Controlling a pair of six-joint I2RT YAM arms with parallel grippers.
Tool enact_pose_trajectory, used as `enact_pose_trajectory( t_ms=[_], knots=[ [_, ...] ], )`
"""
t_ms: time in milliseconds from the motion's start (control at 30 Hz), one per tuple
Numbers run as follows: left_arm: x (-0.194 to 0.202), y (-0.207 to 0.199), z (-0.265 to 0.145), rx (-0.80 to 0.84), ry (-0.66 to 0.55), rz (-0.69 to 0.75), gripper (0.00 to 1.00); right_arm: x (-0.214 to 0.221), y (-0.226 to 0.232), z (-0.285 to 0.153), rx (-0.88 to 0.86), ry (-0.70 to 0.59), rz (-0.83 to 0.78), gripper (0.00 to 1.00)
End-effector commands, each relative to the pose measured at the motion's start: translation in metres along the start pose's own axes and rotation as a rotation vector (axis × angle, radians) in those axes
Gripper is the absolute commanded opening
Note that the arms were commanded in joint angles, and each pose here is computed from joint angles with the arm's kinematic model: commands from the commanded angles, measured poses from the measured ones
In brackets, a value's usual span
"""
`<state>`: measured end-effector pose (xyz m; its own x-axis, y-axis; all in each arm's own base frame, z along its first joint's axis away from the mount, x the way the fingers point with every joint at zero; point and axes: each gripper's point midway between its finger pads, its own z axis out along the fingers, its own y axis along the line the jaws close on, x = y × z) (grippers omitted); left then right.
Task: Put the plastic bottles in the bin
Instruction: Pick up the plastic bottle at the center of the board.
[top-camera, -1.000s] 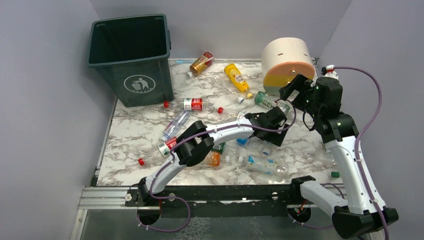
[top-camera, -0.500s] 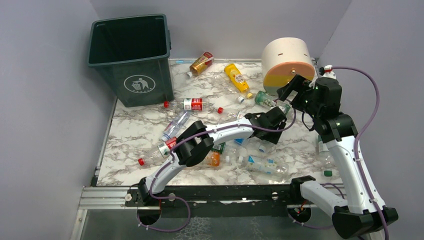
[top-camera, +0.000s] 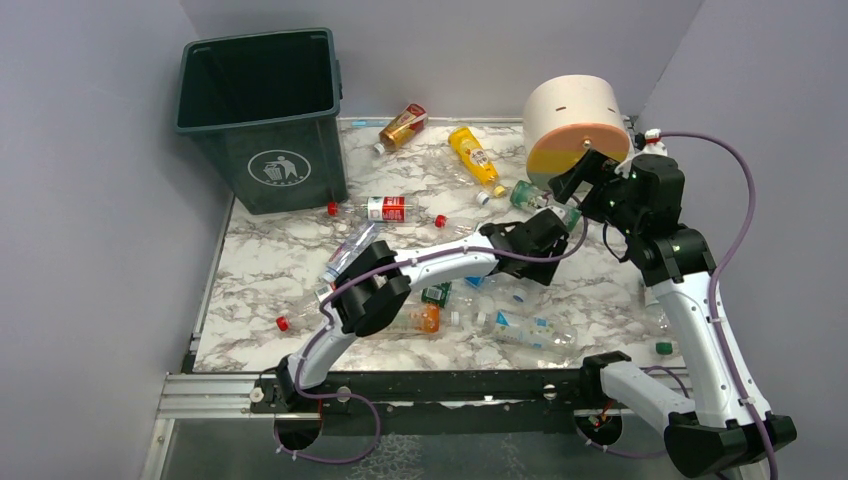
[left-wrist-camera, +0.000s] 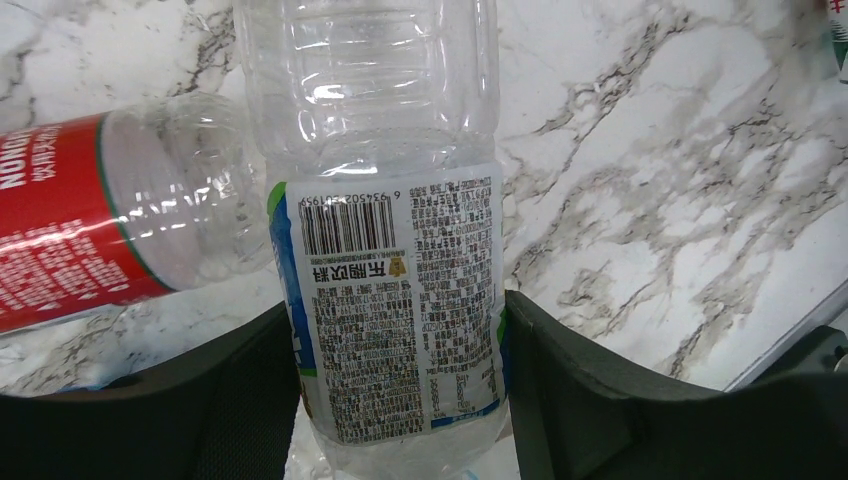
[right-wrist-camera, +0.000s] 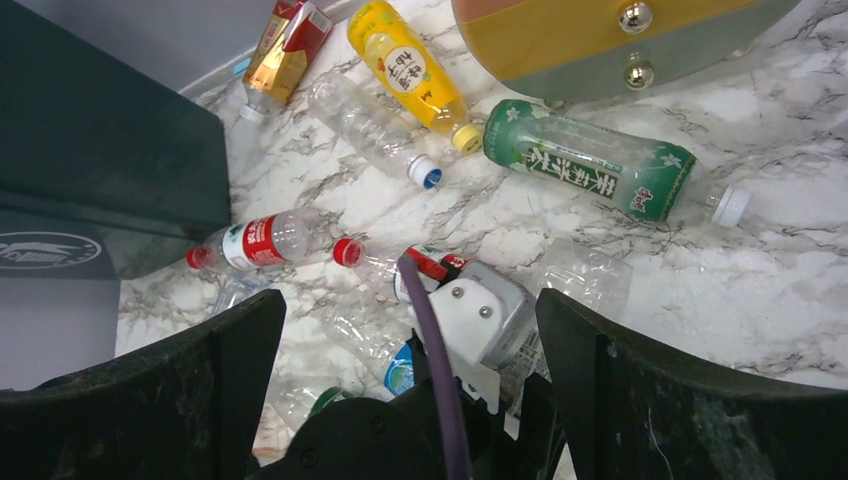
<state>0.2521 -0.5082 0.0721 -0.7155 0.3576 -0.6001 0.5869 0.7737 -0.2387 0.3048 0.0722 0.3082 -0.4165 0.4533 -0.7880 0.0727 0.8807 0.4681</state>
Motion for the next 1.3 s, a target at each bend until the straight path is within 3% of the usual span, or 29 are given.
enact_pose_trajectory(
  t_ms=[0,400,667,1033,1267],
  knots=[
    [-0.036,-0.009,-0.038,0.013,-0.125,0.005,0.64,-0.019,0.022,-0.009,-0.084,-0.047,-0.002,1.0],
    [-0.059,-0.003,-0.07,-0.008,-0.209,-0.002,0.65,-0.04,0.074,-0.041,-0.307,-0.039,0.018,0.99],
    [-0.085,0.032,-0.111,-0.044,-0.283,-0.038,0.65,-0.061,0.096,-0.067,-0.396,-0.086,0.025,1.0],
    [-0.153,0.097,-0.212,-0.107,-0.494,-0.098,0.65,-0.058,0.091,-0.072,-0.387,-0.096,0.029,0.99],
    [-0.209,0.169,-0.327,-0.232,-0.749,-0.154,0.65,-0.042,0.09,-0.065,-0.408,-0.049,0.051,0.99]
  ],
)
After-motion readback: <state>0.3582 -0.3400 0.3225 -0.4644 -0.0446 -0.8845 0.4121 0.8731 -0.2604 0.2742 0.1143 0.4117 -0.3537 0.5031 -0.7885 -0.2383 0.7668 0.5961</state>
